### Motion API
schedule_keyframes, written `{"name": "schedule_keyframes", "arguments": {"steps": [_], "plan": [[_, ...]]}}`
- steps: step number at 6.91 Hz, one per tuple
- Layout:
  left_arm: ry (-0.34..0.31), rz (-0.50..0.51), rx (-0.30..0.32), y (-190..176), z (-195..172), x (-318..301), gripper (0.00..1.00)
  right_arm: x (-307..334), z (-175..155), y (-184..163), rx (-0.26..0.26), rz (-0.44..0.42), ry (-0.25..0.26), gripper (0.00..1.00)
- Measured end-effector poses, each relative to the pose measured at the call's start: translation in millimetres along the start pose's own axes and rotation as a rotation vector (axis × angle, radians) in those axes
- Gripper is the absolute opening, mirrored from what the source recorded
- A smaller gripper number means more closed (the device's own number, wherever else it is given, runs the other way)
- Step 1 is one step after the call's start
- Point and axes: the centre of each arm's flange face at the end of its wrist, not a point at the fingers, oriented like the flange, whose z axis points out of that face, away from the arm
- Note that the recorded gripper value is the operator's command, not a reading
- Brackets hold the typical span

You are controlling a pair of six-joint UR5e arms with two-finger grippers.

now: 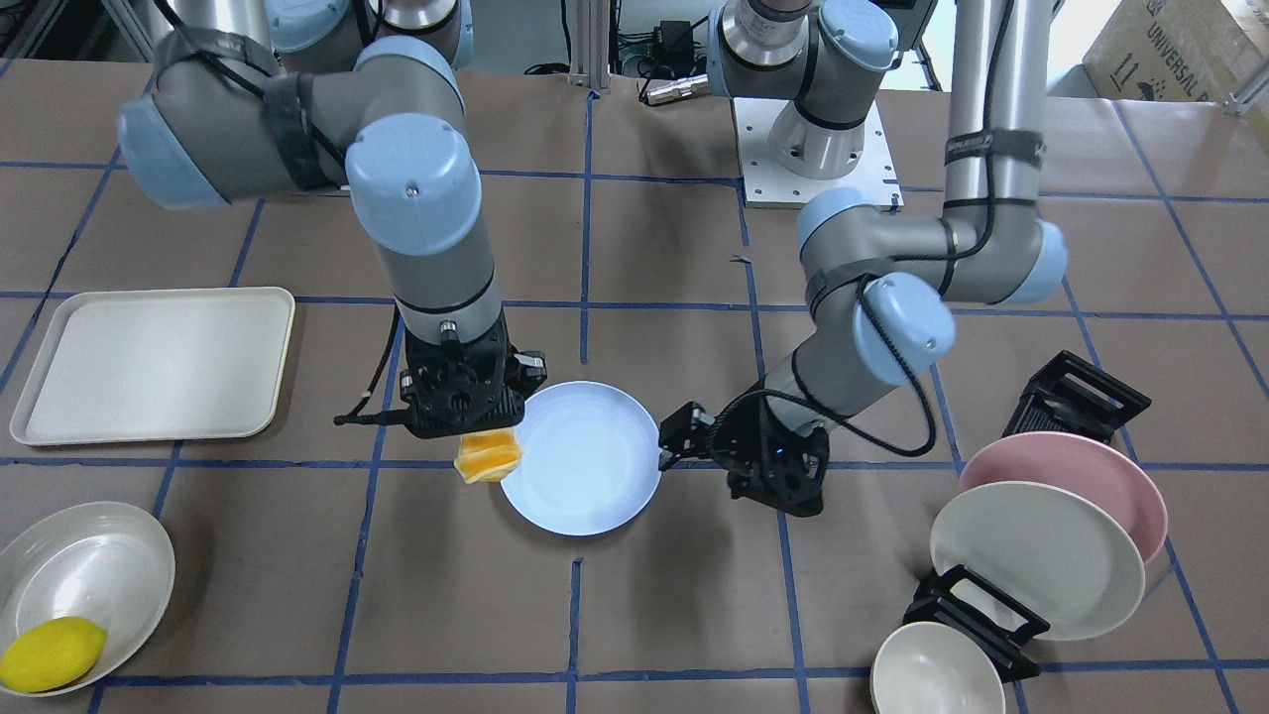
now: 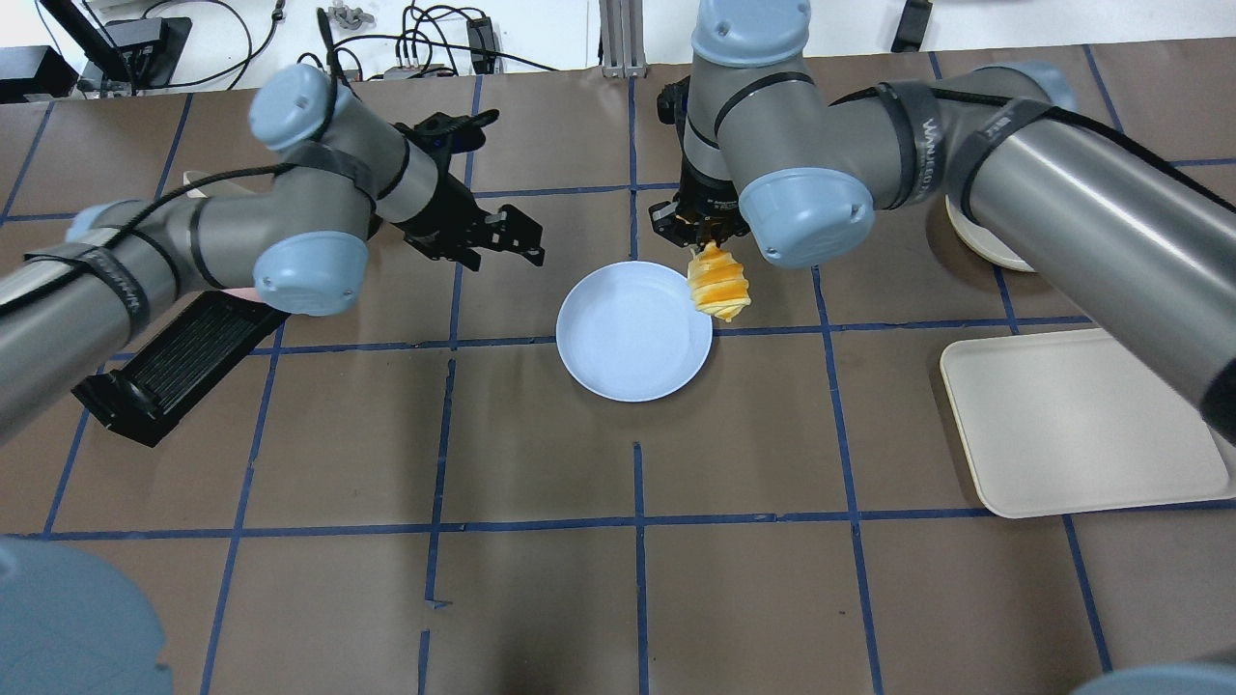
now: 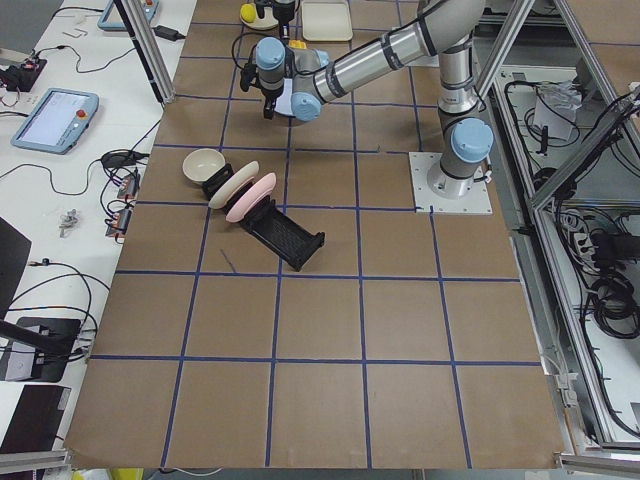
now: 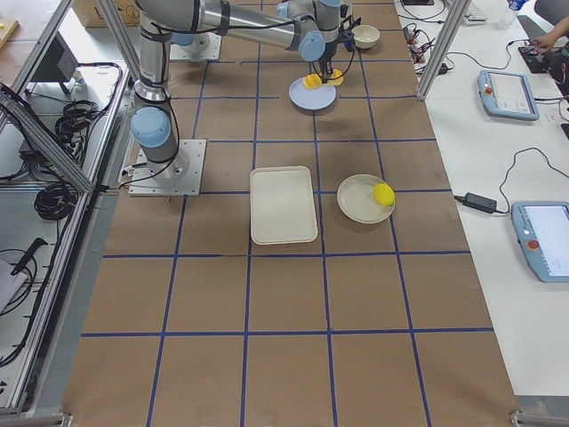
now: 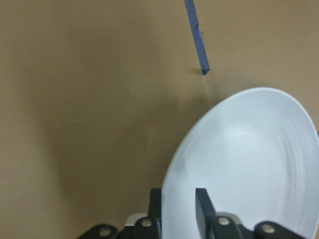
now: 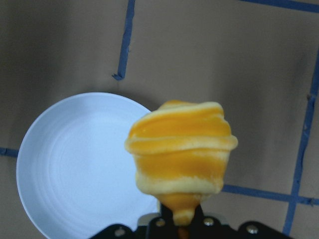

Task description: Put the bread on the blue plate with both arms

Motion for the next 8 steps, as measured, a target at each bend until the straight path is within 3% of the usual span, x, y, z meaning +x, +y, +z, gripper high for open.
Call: {"name": "schedule_keyframes", "arguments": {"steps": [2, 4, 5, 6, 7, 8], "plan": [[-0.226, -0.027, -0.088, 35.9, -101.5, 3.8, 1.0, -32.0, 49.8, -11.5, 0.025, -0.044, -0.013, 0.01], [-0.331, -0.037, -0.154, 70.5, -177.4, 23.9, 1.0, -55.6, 72.4, -15.2, 0.022, -0.075, -0.015, 0.02], [-0.352, -0.058, -0.166, 79.5, -197.7, 30.3, 1.0, -59.0, 78.3, -13.9, 0.012, -0.08, -0.014, 0.04], [-0.356, -0.107, -0.159, 82.4, -205.3, 33.5, 1.0, -59.8, 82.5, -12.2, 0.002, -0.082, -0.013, 0.84], [-0.348, -0.147, -0.152, 83.7, -207.7, 36.8, 1.0, -59.5, 85.7, -10.2, -0.01, -0.082, -0.01, 1.0], [-0.327, -0.167, -0.147, 84.1, -207.9, 40.5, 1.0, -59.2, 88.1, -7.9, -0.026, -0.082, -0.006, 1.0]]}}
